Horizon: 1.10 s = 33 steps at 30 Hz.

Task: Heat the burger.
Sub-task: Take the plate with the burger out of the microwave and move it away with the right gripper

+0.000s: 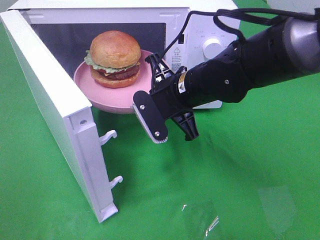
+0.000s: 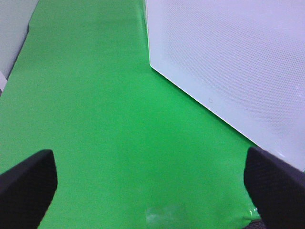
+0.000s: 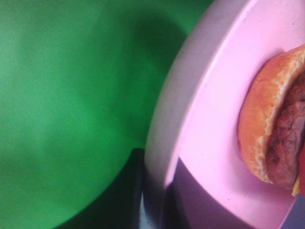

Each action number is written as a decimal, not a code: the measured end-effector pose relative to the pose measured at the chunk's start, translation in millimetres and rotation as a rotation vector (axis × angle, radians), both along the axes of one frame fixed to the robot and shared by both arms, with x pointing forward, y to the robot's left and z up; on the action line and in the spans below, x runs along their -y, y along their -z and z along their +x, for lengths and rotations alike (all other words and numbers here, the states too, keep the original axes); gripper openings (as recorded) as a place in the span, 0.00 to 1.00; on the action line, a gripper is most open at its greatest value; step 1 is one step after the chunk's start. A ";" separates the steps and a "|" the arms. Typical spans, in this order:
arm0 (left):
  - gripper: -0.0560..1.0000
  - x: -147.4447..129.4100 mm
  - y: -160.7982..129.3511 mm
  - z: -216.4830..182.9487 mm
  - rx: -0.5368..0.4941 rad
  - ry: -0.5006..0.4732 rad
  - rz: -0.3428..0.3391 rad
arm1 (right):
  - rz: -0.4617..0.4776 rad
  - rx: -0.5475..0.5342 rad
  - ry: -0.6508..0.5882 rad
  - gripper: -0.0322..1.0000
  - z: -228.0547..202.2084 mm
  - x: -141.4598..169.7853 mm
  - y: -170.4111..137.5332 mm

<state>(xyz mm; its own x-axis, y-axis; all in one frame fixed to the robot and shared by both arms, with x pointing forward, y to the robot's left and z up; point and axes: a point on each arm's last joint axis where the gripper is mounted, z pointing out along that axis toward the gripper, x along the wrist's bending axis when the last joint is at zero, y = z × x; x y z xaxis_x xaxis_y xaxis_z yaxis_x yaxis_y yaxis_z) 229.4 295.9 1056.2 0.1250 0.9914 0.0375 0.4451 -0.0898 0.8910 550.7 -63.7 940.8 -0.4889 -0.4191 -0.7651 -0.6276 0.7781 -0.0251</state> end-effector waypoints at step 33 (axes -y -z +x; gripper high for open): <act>0.99 0.0 0.0 0.0 0.000 0.000 0.000 | -0.050 -0.023 -0.036 0.11 -77.9 46.6 -26.9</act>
<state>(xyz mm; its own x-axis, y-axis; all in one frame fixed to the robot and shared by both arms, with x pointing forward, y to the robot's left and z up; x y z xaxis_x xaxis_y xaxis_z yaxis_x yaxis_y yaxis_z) 229.4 295.9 1056.2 0.1250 0.9914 0.0375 0.4451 -0.0898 0.8910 472.8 -110.3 967.7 -0.4900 -0.4744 -0.7314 -0.6563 0.7529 -0.0486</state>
